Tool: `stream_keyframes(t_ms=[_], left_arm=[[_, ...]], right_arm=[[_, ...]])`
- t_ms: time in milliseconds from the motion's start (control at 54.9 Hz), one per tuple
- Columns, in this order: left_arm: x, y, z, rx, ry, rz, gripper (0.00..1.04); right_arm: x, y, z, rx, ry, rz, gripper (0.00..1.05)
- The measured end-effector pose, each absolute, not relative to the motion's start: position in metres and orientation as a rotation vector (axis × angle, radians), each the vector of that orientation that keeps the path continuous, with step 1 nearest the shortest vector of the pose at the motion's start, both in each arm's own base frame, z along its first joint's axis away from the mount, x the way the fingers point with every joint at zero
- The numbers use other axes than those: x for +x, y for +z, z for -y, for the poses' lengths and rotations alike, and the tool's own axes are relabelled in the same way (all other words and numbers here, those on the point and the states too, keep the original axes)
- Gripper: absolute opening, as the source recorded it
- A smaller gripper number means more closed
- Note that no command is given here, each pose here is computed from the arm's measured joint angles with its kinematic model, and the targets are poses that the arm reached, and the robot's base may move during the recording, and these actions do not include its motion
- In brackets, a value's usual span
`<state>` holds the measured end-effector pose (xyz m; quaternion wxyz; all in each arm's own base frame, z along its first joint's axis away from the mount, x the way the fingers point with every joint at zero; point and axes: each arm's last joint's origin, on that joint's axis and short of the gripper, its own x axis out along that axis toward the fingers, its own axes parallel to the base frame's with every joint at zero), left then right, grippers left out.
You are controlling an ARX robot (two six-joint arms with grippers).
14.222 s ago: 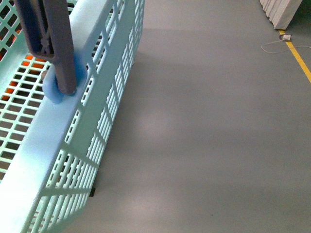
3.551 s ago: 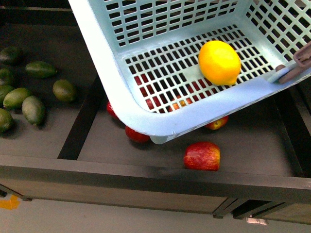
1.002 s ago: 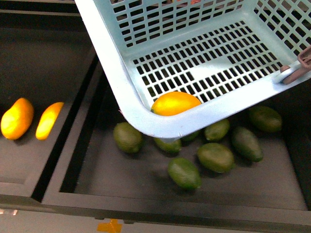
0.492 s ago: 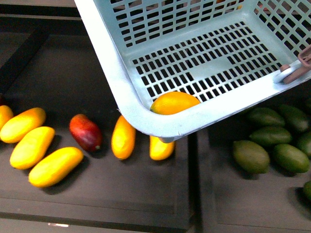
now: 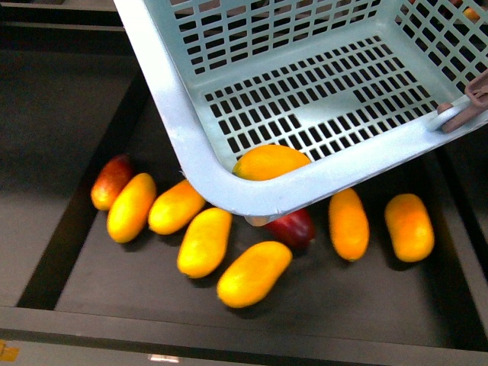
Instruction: Pick lemon and mango into basket
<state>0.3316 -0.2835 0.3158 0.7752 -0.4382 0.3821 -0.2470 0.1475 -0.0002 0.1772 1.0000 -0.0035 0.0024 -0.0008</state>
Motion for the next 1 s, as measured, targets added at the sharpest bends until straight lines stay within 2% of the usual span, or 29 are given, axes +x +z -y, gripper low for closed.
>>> stream_keyframes(t_ms=[801, 911, 1002], left_arm=[[0.337, 0.316, 0.277, -0.954, -0.508, -0.808, 0.04], [0.338, 0.316, 0.276, -0.935, -0.501, -0.791, 0.04], [0.336, 0.316, 0.279, -0.94, -0.521, -0.81, 0.04]], right_arm=[[0.148, 0.177, 0.0, -0.003, 0.0, -0.008, 0.96], [0.163, 0.185, 0.013, 0.041, -0.363, -0.344, 0.96], [0.181, 0.195, 0.042, 0.036, -0.413, -0.418, 0.96]])
